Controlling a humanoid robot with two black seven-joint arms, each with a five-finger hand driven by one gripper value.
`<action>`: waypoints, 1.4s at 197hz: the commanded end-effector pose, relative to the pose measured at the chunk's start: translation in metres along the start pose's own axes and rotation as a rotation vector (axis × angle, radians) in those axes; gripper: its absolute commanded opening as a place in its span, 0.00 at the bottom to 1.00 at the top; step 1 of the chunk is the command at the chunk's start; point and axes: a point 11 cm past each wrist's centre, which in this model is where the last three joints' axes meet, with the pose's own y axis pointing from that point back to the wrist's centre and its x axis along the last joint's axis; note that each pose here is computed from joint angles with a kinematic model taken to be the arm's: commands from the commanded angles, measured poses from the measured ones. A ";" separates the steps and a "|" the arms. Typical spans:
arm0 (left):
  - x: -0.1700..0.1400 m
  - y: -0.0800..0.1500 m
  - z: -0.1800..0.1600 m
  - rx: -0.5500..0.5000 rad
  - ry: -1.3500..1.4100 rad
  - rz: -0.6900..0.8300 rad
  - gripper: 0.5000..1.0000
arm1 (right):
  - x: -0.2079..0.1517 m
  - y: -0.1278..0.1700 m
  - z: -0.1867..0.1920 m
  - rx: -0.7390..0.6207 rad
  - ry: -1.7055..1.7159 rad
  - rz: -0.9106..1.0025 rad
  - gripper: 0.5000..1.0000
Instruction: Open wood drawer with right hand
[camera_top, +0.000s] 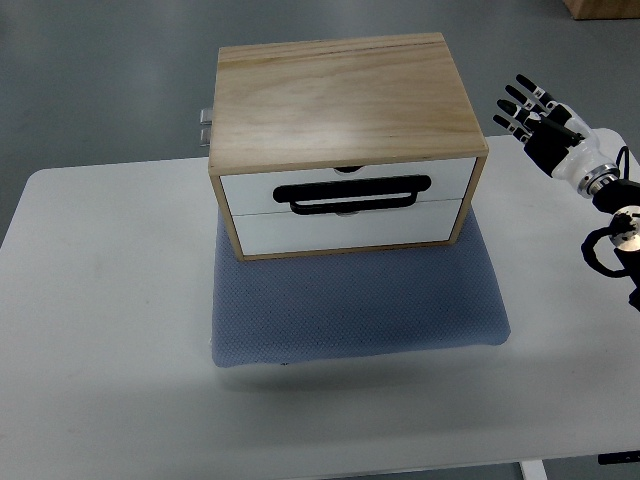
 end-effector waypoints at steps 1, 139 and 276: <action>0.000 0.000 0.000 0.001 0.000 0.000 1.00 | 0.000 0.000 -0.001 0.001 0.000 0.001 0.89; 0.000 0.000 0.000 0.001 0.000 0.000 1.00 | -0.003 0.000 -0.009 0.008 0.008 -0.047 0.89; 0.000 0.000 0.000 0.001 0.000 0.000 1.00 | -0.003 -0.003 -0.081 0.055 0.152 -0.109 0.89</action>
